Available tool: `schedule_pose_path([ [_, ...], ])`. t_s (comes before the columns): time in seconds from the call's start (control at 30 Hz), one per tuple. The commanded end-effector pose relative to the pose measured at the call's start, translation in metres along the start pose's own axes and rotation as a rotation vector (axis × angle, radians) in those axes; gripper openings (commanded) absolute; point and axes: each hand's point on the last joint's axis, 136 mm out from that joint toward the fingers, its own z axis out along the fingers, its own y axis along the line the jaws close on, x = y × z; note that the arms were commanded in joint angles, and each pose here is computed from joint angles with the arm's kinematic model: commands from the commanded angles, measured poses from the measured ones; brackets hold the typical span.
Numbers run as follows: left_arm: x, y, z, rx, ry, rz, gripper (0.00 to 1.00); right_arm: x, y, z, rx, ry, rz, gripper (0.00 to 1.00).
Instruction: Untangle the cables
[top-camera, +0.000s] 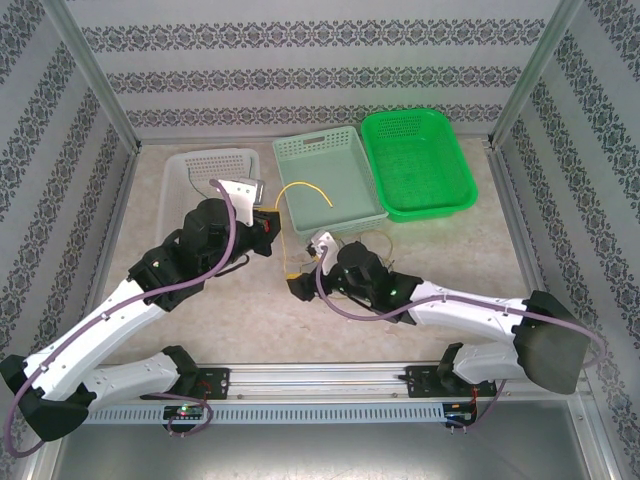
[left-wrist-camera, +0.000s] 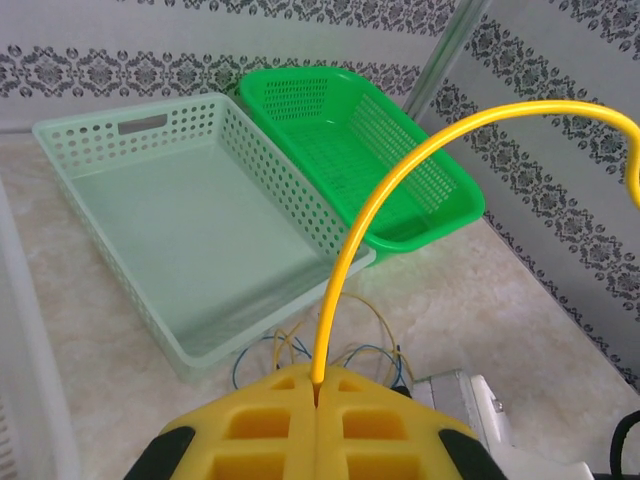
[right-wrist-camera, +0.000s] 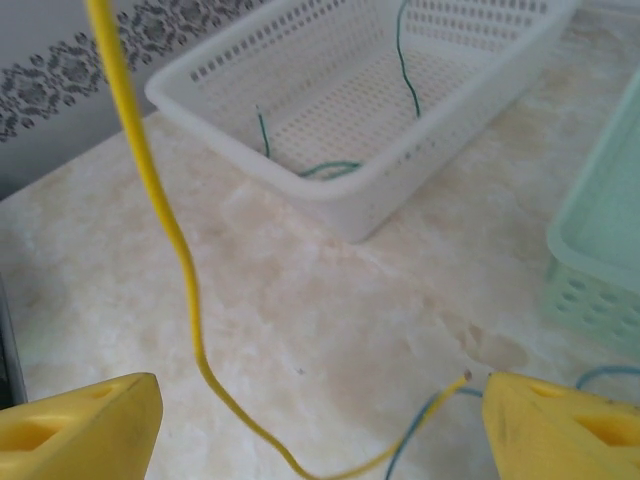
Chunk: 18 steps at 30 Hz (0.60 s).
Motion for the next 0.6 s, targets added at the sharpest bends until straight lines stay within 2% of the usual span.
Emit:
schedule_pose_path([
  [0.0,-0.005,-0.01,0.002,0.046,-0.032,-0.027,0.0,-0.039,0.019,0.003,-0.072,-0.121,-0.04,0.84],
  [0.17,-0.003,-0.012,0.004,0.057,-0.032,-0.038,0.0,-0.052,0.021,0.016,-0.074,-0.133,-0.042,0.82],
  [0.23,-0.003,-0.012,0.004,0.063,-0.035,-0.046,0.0,-0.054,0.02,0.022,-0.066,-0.133,-0.042,0.77],
  [0.27,-0.002,-0.012,0.004,0.062,-0.035,-0.047,0.0,-0.055,0.019,0.025,-0.065,-0.13,-0.039,0.69],
  [0.37,-0.001,-0.005,0.004,0.028,-0.034,-0.05,0.0,-0.058,0.02,0.027,-0.071,-0.128,-0.014,0.35],
  [0.43,-0.003,0.002,0.0,-0.001,-0.043,-0.055,0.03,-0.057,0.019,0.024,-0.067,-0.118,-0.003,0.16],
  [0.5,-0.002,0.009,-0.004,-0.029,-0.051,-0.058,0.05,-0.056,0.015,0.018,-0.056,-0.114,0.011,0.03],
  [0.57,-0.002,0.014,-0.007,-0.046,-0.059,-0.062,0.16,-0.058,0.01,0.008,-0.046,-0.114,0.033,0.0],
])
